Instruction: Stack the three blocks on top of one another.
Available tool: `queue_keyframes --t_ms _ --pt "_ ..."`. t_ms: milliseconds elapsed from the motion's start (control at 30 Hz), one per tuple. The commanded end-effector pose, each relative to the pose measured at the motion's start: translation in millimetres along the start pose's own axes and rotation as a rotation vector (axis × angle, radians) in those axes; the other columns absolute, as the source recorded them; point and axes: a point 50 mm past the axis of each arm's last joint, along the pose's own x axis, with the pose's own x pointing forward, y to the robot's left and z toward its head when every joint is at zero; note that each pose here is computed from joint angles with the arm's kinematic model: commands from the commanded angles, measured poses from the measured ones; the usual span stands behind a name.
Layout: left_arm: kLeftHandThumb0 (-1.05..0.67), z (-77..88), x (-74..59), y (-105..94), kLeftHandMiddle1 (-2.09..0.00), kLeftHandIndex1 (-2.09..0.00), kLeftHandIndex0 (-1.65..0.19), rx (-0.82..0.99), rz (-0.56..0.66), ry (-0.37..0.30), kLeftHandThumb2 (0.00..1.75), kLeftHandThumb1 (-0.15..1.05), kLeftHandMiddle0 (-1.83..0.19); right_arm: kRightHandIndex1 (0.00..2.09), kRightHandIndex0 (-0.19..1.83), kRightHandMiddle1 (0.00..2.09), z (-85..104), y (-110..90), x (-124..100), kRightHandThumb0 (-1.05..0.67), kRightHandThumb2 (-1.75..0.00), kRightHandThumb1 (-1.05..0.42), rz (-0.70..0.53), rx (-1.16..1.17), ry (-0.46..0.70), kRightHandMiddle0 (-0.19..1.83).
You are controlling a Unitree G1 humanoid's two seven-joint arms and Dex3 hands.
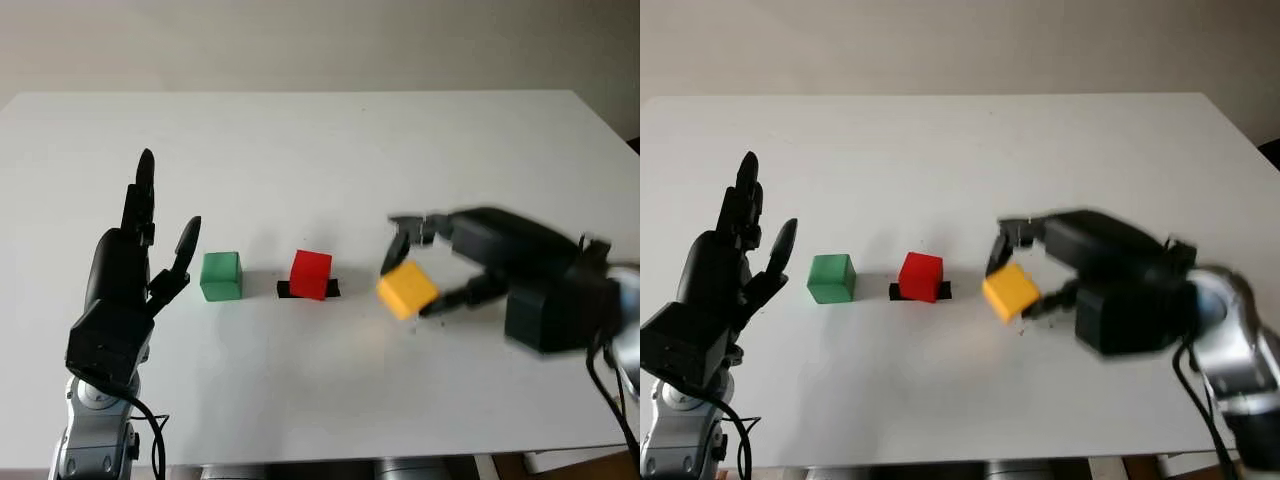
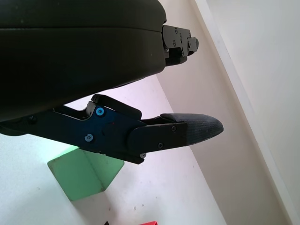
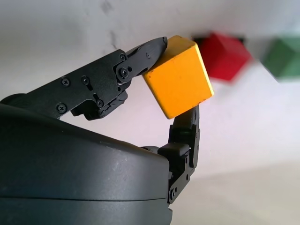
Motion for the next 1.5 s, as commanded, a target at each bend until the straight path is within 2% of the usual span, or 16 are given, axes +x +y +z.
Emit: queue_keyframes --t_ms 0,100,233,367,600,767,967,1300,1467 --pt "-0.63 2.4 1.8 -1.1 -0.05 -0.05 0.04 0.014 -0.003 -0.014 0.52 1.05 0.04 0.07 0.3 1.32 7.5 -14.4 12.4 -0.3 -0.05 -0.87 -0.017 0.02 -0.02 0.5" --pt "-0.64 3.3 1.2 -3.0 -0.05 -0.05 0.04 0.009 -0.002 -0.012 0.53 1.05 0.05 0.06 0.3 1.33 13.4 -25.9 27.8 -0.32 -0.06 -0.88 -0.012 0.064 -0.026 0.49" --pt "-0.65 3.1 -0.1 -4.5 -0.05 -0.05 0.05 0.007 0.0 -0.005 0.53 1.05 0.05 0.06 0.29 1.47 18.9 -30.5 44.1 -0.34 -0.06 -0.9 0.003 0.155 -0.027 0.39" --pt "-0.64 2.9 -1.5 -5.6 -0.05 -0.05 0.07 0.002 0.004 -0.011 0.52 1.05 0.06 0.04 0.25 1.62 18.1 -20.4 61.7 -0.41 -0.06 -0.93 0.016 0.302 -0.035 0.3" --pt "-0.64 3.0 -2.8 -7.3 -0.05 -0.04 0.08 -0.002 0.016 -0.014 0.52 1.05 0.06 0.04 0.24 1.62 21.0 3.9 75.0 -0.48 -0.06 -0.95 0.036 0.434 0.028 0.27" --pt "-0.66 3.4 -3.6 -8.6 -0.05 -0.04 0.09 0.001 0.025 -0.007 0.52 1.05 0.06 0.03 0.22 1.63 20.8 28.4 72.3 -0.46 -0.06 -0.95 0.046 0.538 0.093 0.31" --pt "-0.68 3.5 -3.5 -9.5 -0.05 -0.05 0.1 0.001 0.02 -0.011 0.51 1.05 0.07 0.03 0.19 1.63 19.6 51.4 61.4 -0.43 -0.06 -0.97 0.041 0.594 0.139 0.23" --pt "-0.68 5.7 -0.9 -11.5 -0.05 -0.05 0.11 0.007 0.018 -0.022 0.51 1.05 0.09 0.03 0.17 1.64 21.9 68.9 50.8 -0.42 -0.06 -0.99 0.008 0.604 0.176 0.18" --pt "-0.69 5.7 -1.3 -11.1 -0.05 -0.05 0.11 0.005 0.017 -0.017 0.5 1.05 0.1 0.04 0.17 1.67 20.2 78.0 49.5 -0.41 -0.05 -0.98 -0.051 0.651 0.164 0.19"
